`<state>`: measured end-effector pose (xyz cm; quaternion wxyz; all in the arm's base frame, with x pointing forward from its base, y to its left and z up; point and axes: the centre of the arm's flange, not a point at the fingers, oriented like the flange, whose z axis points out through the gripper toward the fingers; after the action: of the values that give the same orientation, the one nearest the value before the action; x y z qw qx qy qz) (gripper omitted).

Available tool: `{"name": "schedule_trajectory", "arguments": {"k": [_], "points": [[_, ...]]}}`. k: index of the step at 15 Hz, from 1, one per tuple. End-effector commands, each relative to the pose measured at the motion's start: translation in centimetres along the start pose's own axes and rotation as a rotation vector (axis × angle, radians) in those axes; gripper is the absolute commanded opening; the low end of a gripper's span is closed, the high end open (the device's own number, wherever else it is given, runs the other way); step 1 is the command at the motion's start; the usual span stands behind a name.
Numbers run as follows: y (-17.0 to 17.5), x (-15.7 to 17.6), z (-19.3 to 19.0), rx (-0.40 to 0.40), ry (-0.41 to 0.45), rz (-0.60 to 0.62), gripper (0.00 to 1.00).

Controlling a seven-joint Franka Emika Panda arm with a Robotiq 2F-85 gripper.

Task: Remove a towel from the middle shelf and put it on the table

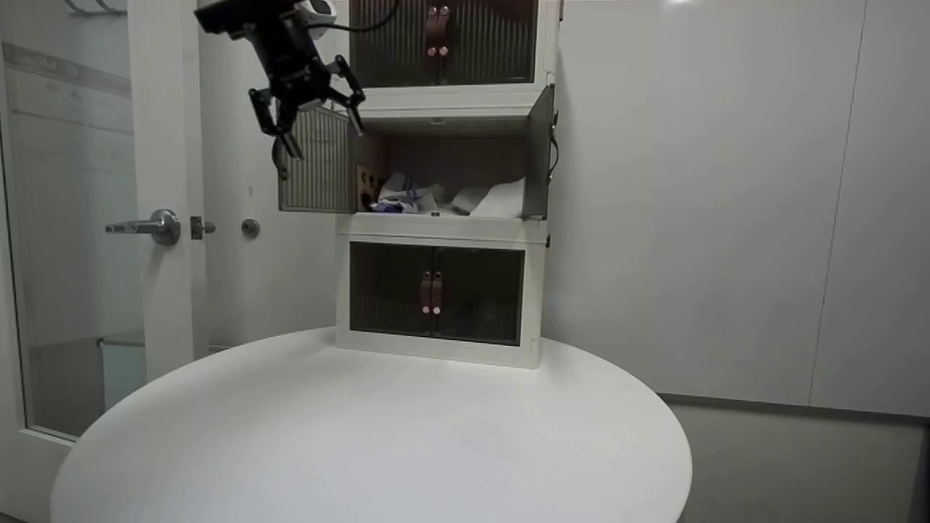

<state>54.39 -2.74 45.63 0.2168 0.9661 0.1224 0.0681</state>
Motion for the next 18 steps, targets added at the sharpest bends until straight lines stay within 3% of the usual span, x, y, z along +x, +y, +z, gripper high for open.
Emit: {"name": "schedule_trajectory", "arguments": {"k": [1,7,13,18], "points": [[3.1,8.3,2.9,-0.031,0.069,0.056,1.00],[6.0,14.3,8.3,0.005,0.165,0.227,1.00],[9.6,16.2,7.9,0.022,0.362,0.397,1.00],[12.5,17.1,10.1,0.001,0.420,0.520,1.00]]}}
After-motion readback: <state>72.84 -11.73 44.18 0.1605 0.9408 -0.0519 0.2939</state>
